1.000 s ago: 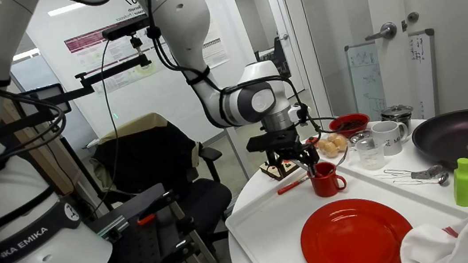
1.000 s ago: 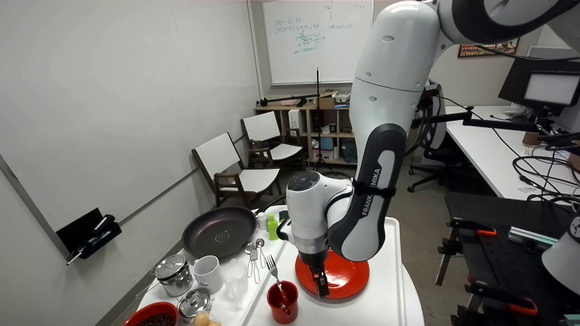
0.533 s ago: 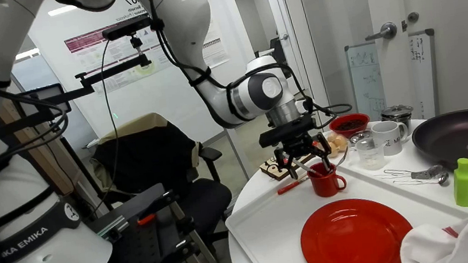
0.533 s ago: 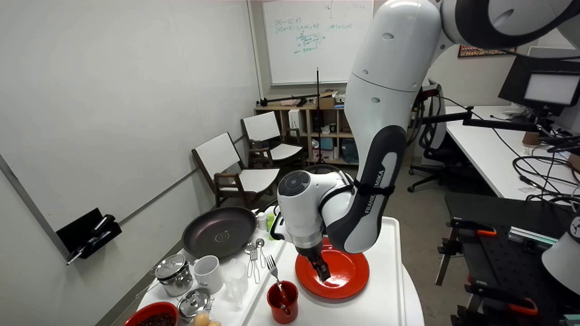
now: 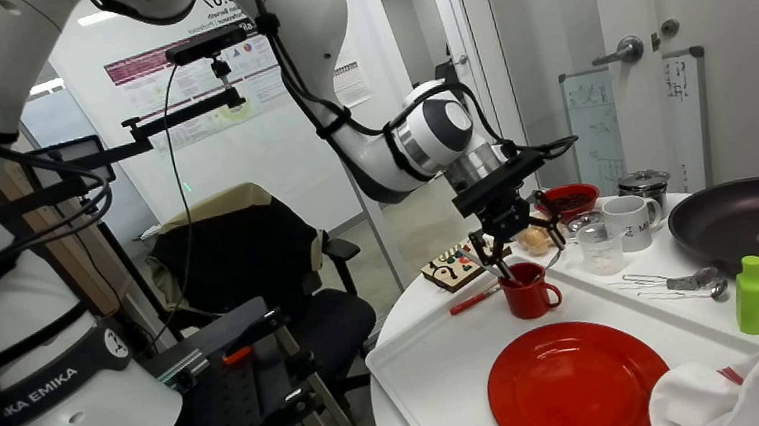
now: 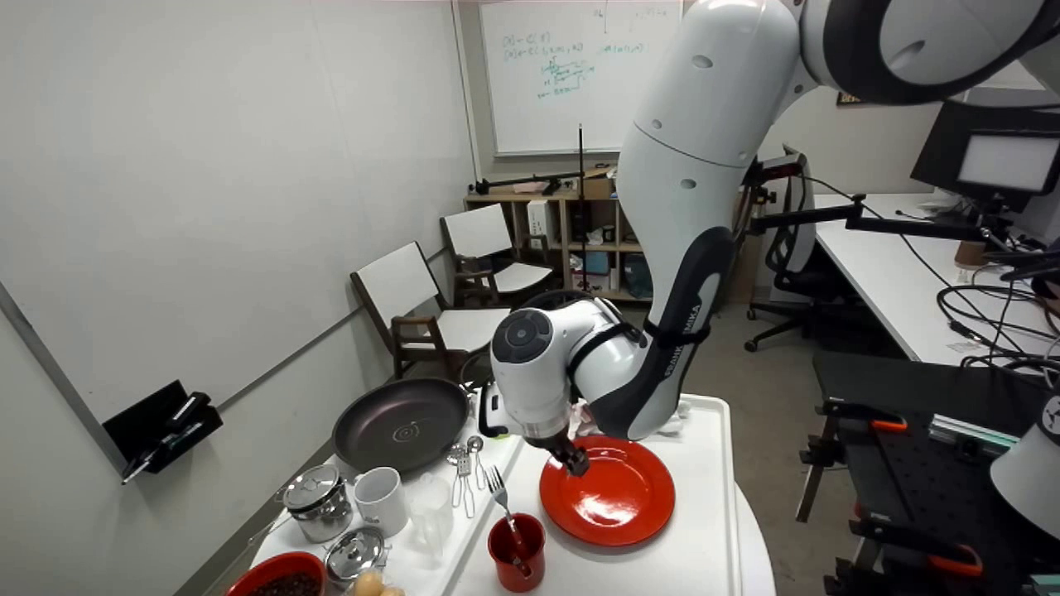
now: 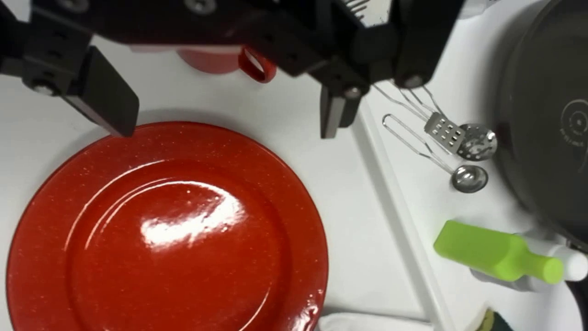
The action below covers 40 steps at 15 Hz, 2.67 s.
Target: Wipe the red plate with the towel on the left, and then shift the red cup to the rear
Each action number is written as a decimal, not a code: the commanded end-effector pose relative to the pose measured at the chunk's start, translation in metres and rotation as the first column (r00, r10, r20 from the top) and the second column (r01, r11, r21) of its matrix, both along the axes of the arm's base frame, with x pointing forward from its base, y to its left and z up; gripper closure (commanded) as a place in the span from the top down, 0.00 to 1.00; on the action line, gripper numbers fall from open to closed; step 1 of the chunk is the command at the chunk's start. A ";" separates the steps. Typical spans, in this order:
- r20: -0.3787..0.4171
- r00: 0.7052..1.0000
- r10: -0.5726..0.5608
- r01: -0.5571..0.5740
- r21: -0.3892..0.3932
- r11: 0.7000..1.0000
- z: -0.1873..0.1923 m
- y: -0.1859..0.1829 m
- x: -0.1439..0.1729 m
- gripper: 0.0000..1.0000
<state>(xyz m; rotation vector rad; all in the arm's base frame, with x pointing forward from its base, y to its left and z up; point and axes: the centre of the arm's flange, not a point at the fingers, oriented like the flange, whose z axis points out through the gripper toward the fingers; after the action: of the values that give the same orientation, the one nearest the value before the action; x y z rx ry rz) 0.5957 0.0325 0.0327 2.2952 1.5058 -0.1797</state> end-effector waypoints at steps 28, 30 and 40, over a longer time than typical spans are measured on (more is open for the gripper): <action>-0.185 0.795 0.578 -0.543 0.211 0.813 -0.065 0.042 0.027 1.00; -0.194 0.784 0.589 -0.551 0.218 0.805 -0.074 0.043 0.031 1.00; -0.216 0.756 0.617 -0.566 0.257 0.783 -0.098 0.049 0.034 1.00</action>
<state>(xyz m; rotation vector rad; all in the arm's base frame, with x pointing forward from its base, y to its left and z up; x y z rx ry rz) 0.6164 0.0783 -0.0571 1.8433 2.3878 -0.1968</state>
